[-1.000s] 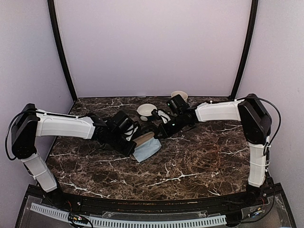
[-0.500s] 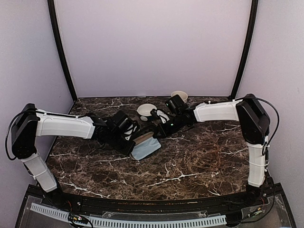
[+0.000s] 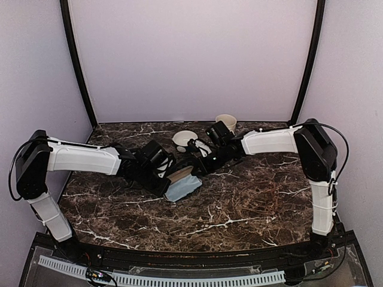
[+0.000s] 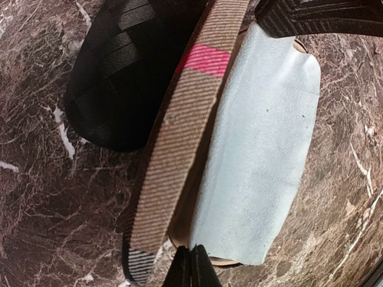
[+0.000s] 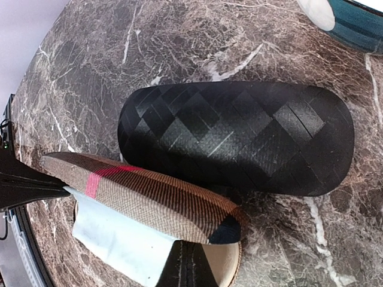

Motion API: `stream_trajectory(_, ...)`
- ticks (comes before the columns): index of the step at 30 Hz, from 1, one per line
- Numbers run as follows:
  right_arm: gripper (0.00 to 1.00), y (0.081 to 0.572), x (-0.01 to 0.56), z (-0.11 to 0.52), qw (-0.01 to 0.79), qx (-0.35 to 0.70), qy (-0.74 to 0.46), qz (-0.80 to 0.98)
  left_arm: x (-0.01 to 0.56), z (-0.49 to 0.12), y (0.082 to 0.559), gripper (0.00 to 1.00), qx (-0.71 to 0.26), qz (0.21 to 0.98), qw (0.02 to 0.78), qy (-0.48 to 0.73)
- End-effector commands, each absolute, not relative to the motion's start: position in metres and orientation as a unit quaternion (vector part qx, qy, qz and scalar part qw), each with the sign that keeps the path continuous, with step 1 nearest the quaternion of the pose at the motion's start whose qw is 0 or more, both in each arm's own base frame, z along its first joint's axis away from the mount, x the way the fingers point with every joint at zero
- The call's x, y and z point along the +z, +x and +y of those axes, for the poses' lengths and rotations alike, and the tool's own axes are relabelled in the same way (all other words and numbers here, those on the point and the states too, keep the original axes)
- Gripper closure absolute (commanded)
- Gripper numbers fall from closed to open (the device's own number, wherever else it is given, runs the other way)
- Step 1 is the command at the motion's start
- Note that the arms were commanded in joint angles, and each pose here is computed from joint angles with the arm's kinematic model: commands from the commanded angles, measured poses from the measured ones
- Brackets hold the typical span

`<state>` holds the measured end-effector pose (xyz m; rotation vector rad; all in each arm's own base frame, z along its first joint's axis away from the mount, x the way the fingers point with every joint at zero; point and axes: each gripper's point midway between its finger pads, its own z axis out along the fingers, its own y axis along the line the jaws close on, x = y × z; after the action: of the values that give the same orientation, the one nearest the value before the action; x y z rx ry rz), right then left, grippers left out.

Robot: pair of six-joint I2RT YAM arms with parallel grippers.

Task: Organize the sunglasses
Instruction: Place the folded cleaning cloth in the sunglasses case.

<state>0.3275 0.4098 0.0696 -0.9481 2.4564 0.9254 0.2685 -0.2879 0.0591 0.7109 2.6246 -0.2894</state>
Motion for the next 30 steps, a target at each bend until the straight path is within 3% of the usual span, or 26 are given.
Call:
stream_trajectory(1,1.00,0.333,0.071,0.418,0.187,0.323,-0.340,0.863,0.054,-0.286,0.267,1.00,-0.102,0.942,0.192,0.253)
stream_trajectory(30,1.00,0.333,0.067,0.420,0.191,0.312,-0.343,0.865,0.057,-0.287,0.276,1.00,-0.090,0.940,0.208,0.253)
